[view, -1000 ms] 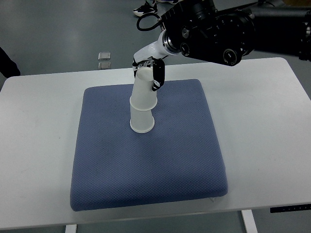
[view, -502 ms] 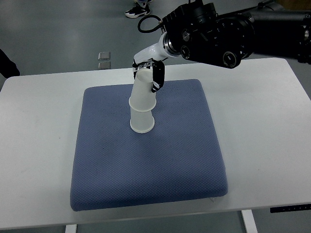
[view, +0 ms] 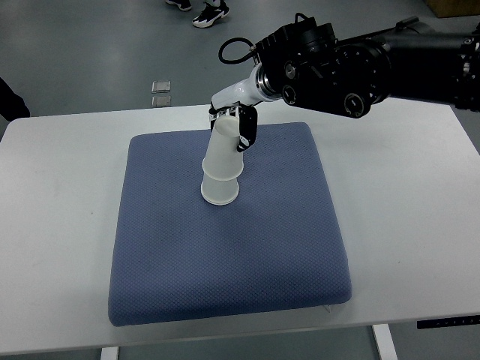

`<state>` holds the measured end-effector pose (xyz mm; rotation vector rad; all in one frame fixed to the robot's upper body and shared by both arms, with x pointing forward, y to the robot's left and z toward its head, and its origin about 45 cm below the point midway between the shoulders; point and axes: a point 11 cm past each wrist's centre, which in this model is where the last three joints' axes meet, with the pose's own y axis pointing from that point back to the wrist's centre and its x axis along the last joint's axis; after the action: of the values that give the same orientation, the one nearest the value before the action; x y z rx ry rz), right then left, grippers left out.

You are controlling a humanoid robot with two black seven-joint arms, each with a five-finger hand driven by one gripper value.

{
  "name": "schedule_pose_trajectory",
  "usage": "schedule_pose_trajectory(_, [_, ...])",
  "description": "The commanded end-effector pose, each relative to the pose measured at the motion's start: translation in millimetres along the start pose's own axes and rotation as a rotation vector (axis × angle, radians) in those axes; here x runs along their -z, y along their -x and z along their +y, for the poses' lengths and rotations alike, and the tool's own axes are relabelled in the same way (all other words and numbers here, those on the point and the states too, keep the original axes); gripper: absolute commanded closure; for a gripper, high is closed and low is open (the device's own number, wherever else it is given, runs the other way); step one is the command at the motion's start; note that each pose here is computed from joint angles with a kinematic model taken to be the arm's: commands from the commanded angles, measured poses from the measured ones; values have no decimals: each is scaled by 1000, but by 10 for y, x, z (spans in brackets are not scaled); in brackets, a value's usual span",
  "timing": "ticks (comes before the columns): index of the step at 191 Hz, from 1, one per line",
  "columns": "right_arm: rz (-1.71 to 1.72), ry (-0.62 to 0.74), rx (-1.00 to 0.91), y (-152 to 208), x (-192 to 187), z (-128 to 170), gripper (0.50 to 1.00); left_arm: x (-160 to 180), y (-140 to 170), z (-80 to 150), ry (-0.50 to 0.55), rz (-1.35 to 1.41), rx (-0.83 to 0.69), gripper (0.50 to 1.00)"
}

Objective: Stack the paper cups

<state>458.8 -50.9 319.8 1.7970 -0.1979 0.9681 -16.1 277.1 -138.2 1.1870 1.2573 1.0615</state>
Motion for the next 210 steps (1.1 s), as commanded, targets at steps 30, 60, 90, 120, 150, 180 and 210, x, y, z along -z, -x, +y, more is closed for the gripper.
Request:
schedule_pose_trajectory(30, [-22,-7,-19,54,-24,-55,675,0,0,0,0,0,0,500])
schedule_pose_trajectory(60, [-33,-8,-27,107,-47,-96,640,0,-5,0,0,1,-2,500])
schedule_pose_trajectory(90, [-37,-10,-26,111,-45,-99,605,-1,-5,0,1,1,-2,500])
schedule_pose_trajectory(120, [-63,-59,-48,-28,109,-44,589,-1,7,0,0,0,3,500])
schedule_pose_trajectory(150, [-170,-130,-136,-394,251,109,589,-1,11,0,0,0,3,500])
schedule_pose_trajectory(180, [-364,-203,-227,-634,189,170,589,-1,7,0,0,0,3,500])
schedule_pose_trajectory(210, [-702,-330,-291,-604,7,57,589,1,7,0,-1,-1,3,500])
